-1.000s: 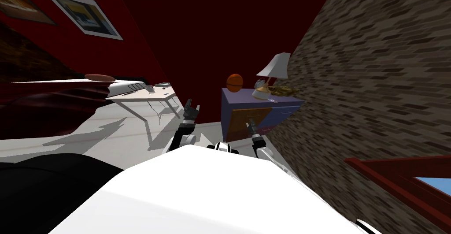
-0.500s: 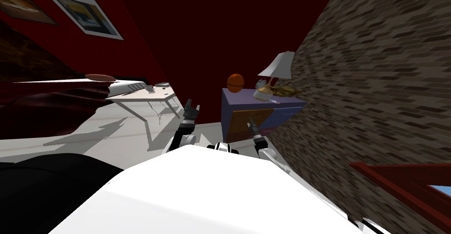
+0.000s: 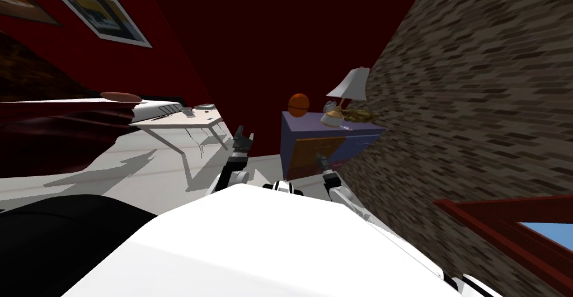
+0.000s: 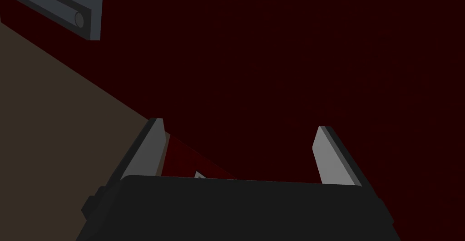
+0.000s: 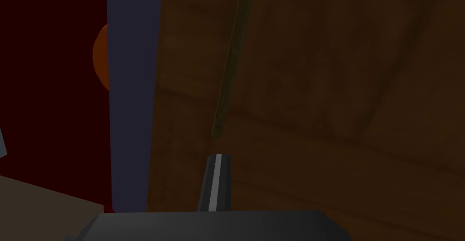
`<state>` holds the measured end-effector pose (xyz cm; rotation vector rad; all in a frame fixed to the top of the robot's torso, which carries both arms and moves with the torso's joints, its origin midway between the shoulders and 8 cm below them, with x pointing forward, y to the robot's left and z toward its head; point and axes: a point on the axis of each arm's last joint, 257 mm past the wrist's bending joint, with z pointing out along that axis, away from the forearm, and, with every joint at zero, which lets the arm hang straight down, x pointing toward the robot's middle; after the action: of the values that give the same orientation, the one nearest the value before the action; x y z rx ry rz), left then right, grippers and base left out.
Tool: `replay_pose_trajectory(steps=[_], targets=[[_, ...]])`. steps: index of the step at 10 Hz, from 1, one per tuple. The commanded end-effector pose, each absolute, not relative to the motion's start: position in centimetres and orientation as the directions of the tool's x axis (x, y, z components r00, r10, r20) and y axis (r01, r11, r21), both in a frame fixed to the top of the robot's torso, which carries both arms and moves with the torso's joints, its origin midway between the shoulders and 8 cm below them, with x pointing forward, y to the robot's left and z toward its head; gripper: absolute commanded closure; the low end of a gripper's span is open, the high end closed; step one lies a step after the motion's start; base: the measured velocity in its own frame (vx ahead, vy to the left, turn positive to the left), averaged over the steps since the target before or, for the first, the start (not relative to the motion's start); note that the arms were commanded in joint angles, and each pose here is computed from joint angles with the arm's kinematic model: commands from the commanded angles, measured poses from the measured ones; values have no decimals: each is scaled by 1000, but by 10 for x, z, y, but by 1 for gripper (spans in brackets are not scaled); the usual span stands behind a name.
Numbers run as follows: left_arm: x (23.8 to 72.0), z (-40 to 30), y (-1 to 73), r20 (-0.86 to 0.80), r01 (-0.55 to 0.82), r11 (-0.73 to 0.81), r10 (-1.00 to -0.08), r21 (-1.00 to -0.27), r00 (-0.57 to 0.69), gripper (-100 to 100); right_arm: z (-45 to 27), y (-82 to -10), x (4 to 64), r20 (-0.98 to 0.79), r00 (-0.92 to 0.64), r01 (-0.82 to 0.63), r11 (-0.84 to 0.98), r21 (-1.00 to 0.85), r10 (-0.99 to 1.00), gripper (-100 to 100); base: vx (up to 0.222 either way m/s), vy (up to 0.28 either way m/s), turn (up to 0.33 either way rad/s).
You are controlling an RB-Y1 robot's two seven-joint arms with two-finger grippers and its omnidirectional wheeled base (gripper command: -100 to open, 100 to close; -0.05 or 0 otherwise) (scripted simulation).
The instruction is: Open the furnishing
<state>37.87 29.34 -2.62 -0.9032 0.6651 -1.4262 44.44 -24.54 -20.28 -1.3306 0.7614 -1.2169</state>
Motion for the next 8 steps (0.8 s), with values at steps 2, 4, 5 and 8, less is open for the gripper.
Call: replay_pose_trajectory(steps=[2, 4, 5, 8], targets=[[379, -26, 293, 130, 536, -74, -989, -841, 66, 0, -203, -242, 441, 222, 271, 207, -168, -964, -937, 100, -126, -51, -29], [379, -26, 293, 130, 536, -75, -989, -841, 66, 0, -198, -246, 447, 224, 262, 213, -170, -962, -939, -100, 93, 55, 40], [379, -26, 293, 130, 536, -75, -989, -841, 67, 0, -196, -248, 450, 225, 258, 216, -171, -961, -939, -100, 171, 68, 30], [379, -26, 293, 130, 536, -74, -989, -841, 67, 0, -183, -256, 463, 229, 254, 219, -175, -960, -940, -100, 111, 54, 24]])
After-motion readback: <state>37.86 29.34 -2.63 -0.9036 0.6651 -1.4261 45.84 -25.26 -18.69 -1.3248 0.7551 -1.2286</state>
